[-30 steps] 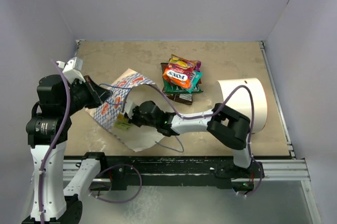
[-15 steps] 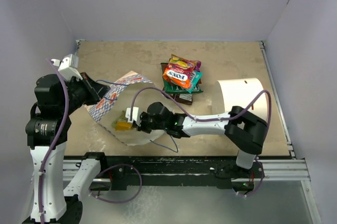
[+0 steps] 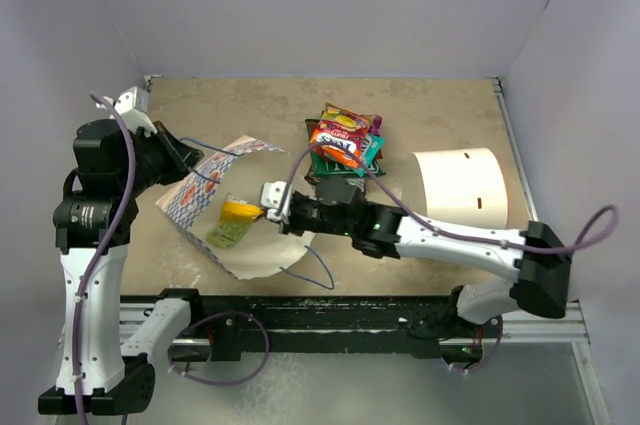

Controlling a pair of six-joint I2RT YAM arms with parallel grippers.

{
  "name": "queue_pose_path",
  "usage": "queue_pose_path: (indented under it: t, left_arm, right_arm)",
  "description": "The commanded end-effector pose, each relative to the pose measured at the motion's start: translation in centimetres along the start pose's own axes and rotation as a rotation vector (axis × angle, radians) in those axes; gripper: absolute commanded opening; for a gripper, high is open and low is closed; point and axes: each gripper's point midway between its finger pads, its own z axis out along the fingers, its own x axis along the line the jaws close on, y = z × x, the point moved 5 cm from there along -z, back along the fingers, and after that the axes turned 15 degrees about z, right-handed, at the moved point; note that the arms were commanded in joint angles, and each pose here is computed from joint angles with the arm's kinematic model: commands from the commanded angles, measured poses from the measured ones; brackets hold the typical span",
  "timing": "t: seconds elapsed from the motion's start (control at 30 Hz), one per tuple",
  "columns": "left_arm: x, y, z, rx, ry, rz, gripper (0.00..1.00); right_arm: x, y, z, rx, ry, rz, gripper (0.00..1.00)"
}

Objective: Take the snacks out of the paper bag
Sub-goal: Place the snack at the center of the board.

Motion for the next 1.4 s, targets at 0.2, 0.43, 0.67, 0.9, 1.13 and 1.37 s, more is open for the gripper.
queue_pose_path:
  t: [0.2,0.43,0.67,0.9,1.13,1.37]
  left_arm:
    - [1.6,0.7,-1.5,-0.033,0.177,-0.003,0.00]
    - [3.1,2.3,-2.9,-0.060,0.334,0.041,0.00]
    - [4.6,4.4,-5.7,-0.151,0.517,0.090,0.00]
    - [4.5,7.2,-7.3,-0.231,0.547,0.239,0.00]
    - [2.9,6.1,-4.9,-0.163,0.348,0.294,0.00]
    - [-0.4,2.8,-2.9,-0.107,0.028,0.195,0.00]
  right_arm:
    - [-1.3,7.7,-9.5,-0.192,-0.157,-0.114,0.00]
    - [-5.0,11.9,-11.9,-0.276,-0.373,-0.142,0.00]
    - [-9.8,15.2,-14.8,-0.396,-0.515,-0.093,0.00]
    - [-16.2,13.3,-16.9,-0.351,-0.700,0.002,0.00]
    - [-20.3,9.4,-17.2,-0.254,-0.777,0.095,0.00]
    - [-22.4,5.1,-16.4,-0.165,-0.761,0.162,0.00]
